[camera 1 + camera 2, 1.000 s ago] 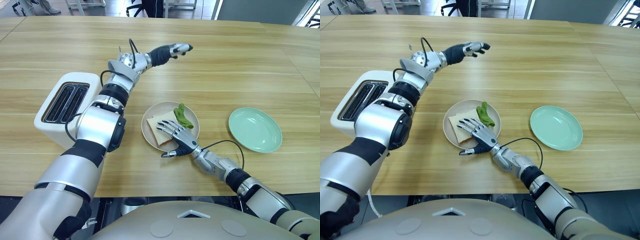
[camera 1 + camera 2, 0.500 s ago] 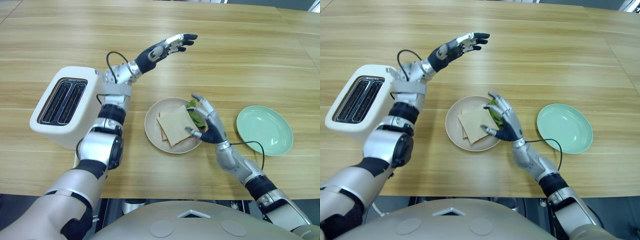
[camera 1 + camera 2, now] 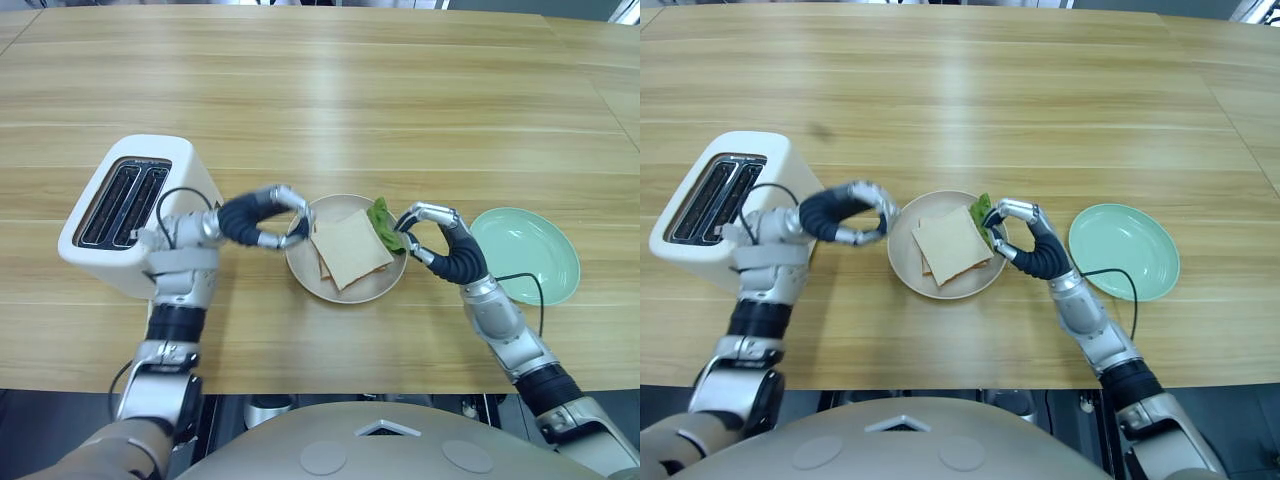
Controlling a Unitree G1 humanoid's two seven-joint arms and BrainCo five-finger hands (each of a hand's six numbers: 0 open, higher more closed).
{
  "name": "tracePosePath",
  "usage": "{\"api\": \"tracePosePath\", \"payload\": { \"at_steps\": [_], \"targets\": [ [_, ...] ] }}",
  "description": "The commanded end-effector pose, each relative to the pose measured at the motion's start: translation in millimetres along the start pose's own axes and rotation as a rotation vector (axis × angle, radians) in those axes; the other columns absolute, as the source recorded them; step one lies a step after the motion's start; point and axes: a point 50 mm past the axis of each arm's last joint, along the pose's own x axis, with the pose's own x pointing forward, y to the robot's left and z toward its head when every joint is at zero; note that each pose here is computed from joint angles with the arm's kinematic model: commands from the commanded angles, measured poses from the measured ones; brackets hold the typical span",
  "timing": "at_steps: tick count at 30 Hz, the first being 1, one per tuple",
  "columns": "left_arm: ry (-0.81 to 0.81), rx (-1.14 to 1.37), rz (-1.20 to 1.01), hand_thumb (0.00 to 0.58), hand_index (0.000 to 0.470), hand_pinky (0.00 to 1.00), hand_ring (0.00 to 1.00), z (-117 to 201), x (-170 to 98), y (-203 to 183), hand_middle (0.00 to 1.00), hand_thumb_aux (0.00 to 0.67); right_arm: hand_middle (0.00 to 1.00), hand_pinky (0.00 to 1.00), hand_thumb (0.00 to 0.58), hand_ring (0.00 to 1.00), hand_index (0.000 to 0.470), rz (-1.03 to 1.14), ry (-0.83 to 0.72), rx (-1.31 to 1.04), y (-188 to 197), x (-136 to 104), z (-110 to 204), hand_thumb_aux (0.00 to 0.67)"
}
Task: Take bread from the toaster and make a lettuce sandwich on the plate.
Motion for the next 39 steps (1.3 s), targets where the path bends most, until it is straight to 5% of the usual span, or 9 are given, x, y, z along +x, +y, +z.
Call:
{"api": "tracePosePath", "payload": {
  "at_steps": [1, 12, 25, 36, 37, 39],
  "targets": [
    [0.122, -0.058, -0.239, 0.58, 0.46, 1.0, 1.0, -7, -6, -30, 1.0, 0.67, 1.0, 1.0, 0.58, 1.0, 0.46, 0.243, 0.074, 0.034, 15, -16, -1, 0.67],
    [0.424, 0.038, -0.302, 0.58, 0.46, 1.0, 1.0, -53, -8, -55, 1.0, 0.67, 1.0, 1.0, 0.58, 1.0, 0.46, 0.606, 0.352, -0.039, 48, -46, -36, 0.67],
    [0.606, 0.167, -0.148, 0.58, 0.46, 1.0, 1.0, -96, -10, -31, 1.0, 0.67, 1.0, 1.0, 0.58, 1.0, 0.46, 0.5, 0.368, -0.208, 62, -10, -70, 0.67],
    [0.851, 0.439, 0.397, 0.58, 0.46, 1.0, 1.0, -104, -13, 49, 1.0, 0.67, 1.0, 1.0, 0.58, 1.0, 0.46, 0.195, 0.395, -0.373, 54, 59, -104, 0.67],
    [0.831, 0.437, 0.483, 0.558, 0.37, 0.95, 0.95, -101, -11, 56, 0.95, 0.539, 1.0, 1.0, 0.58, 1.0, 0.46, 0.135, 0.388, -0.39, 49, 66, -104, 0.67],
    [0.803, 0.448, 0.632, 0.494, 0.283, 0.87, 0.87, -96, -11, 69, 0.87, 0.413, 1.0, 1.0, 0.58, 1.0, 0.46, 0.045, 0.377, -0.373, 45, 73, -103, 0.67]
  ]
}}
